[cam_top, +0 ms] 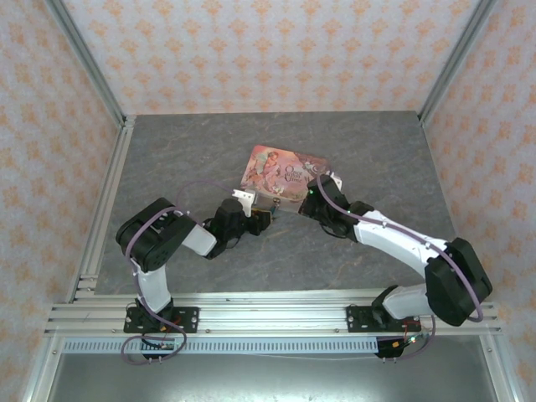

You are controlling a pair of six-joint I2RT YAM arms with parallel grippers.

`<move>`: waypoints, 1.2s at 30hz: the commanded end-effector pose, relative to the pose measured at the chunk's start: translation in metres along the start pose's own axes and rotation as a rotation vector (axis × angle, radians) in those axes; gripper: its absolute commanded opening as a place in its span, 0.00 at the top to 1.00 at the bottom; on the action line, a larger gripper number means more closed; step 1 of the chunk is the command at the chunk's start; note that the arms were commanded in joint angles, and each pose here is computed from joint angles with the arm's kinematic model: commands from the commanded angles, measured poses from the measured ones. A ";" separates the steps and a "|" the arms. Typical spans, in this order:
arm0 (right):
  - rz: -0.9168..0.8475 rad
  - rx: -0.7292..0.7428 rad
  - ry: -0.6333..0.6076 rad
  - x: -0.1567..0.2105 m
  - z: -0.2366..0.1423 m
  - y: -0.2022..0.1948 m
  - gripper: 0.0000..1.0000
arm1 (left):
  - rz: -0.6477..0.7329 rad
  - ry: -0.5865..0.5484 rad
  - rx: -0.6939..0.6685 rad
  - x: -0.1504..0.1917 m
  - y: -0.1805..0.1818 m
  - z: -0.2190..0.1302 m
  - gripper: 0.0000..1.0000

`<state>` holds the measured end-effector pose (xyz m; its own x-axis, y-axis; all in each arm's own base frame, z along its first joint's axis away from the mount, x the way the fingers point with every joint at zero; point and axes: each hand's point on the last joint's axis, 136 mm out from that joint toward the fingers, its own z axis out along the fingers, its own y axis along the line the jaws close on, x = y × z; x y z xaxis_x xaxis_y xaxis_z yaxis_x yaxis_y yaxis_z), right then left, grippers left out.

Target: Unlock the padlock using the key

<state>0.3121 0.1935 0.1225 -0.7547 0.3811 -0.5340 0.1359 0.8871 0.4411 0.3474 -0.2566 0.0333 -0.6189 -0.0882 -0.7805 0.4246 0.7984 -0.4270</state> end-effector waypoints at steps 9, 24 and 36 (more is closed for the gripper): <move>0.007 0.013 -0.021 -0.023 -0.008 -0.012 1.00 | 0.032 0.053 0.070 0.017 -0.012 -0.004 0.61; -0.033 0.019 -0.003 -0.028 -0.002 -0.006 1.00 | 0.055 0.107 0.083 0.018 -0.015 0.008 0.63; -0.043 0.032 -0.017 -0.036 -0.006 -0.008 1.00 | 0.036 0.120 0.077 0.022 -0.009 0.022 0.75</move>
<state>0.3271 0.1752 0.1292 -0.7672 0.3482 -0.5387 0.1279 0.9060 0.4034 0.3495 -0.2742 0.0296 -0.6284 -0.0157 -0.7778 0.4991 0.7587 -0.4186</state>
